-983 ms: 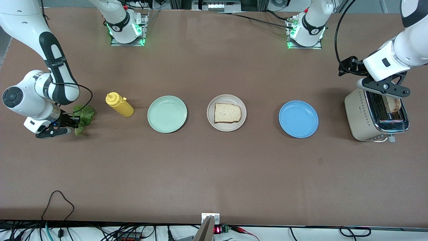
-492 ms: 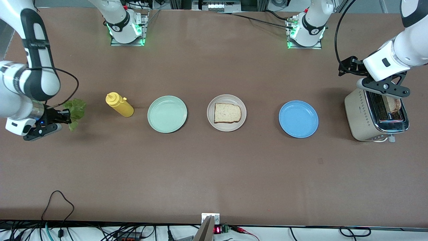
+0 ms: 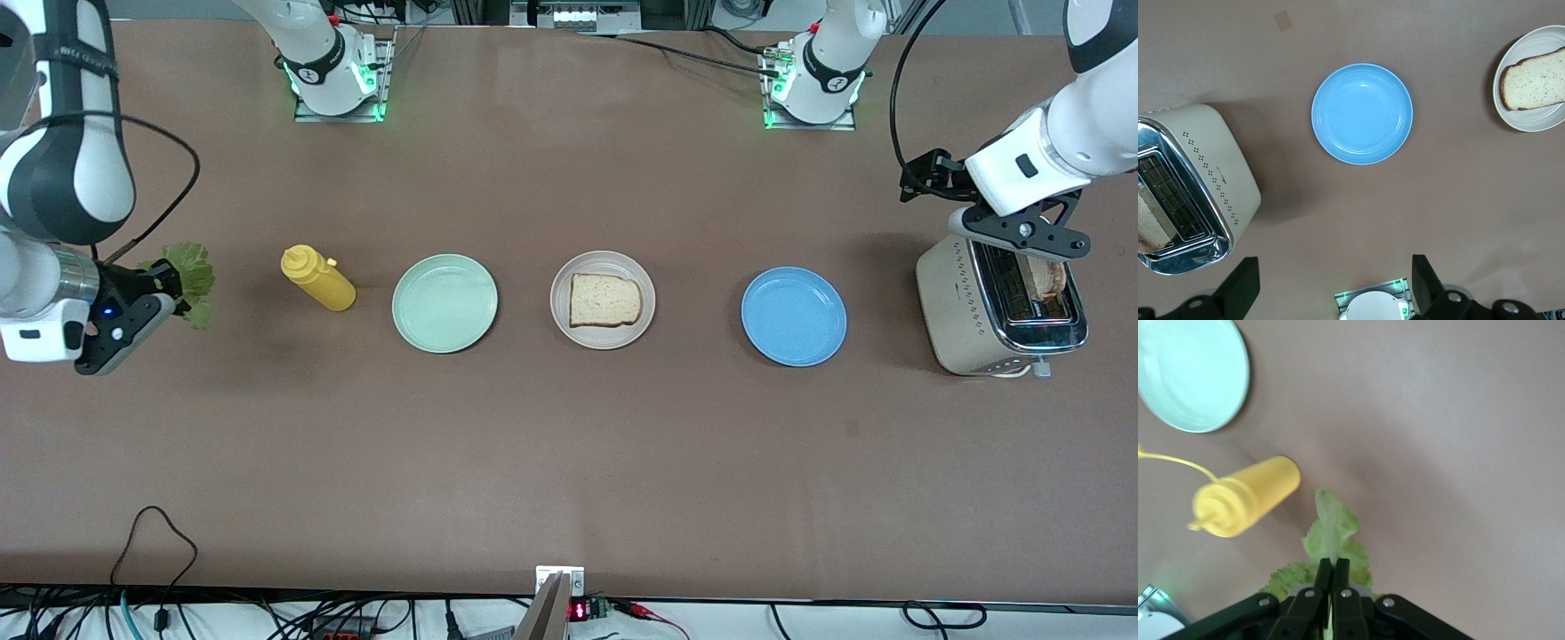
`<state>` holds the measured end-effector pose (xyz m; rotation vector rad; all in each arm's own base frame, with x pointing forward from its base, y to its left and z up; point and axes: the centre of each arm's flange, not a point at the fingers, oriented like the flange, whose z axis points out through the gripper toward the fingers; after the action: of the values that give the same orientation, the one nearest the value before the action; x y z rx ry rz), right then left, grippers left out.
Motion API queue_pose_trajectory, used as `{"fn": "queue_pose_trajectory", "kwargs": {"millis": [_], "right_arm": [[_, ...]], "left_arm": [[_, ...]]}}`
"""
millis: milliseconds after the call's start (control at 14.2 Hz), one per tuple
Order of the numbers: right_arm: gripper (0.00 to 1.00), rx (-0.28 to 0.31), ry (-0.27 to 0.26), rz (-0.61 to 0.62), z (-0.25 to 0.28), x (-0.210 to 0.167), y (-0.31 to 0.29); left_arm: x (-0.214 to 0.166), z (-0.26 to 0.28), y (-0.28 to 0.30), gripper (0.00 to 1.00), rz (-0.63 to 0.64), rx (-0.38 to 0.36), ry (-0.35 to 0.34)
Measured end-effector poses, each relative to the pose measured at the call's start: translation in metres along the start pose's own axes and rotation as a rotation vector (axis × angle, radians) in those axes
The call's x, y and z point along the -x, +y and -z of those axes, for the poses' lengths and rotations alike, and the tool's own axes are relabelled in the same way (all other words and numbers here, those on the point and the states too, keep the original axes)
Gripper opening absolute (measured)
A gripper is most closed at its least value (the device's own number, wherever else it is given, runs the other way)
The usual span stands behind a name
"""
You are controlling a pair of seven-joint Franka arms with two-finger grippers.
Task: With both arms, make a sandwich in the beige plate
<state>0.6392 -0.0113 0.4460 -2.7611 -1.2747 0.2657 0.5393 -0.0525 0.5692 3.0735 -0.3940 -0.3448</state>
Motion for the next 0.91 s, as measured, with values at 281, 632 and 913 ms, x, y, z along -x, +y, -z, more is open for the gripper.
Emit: {"fn": "queue_pose_trajectory", "kwargs": {"millis": [281,632,913], "right_arm": [[0.03,-0.019,0.050,0.150,0.020,-0.059,-0.056],[0.03,-0.030,0.109,0.320,0.042,-0.136,-0.161],[0.03,-0.005,0.161,0.371,0.041,-0.202,-0.261]], "left_arm": [[0.000,0.000,0.000,1.00,0.000,0.000,0.000],[0.000,0.000,0.000,1.00,0.000,0.000,-0.003],[0.001,0.000,-0.001,1.00,0.002,0.001,-0.002]]}}
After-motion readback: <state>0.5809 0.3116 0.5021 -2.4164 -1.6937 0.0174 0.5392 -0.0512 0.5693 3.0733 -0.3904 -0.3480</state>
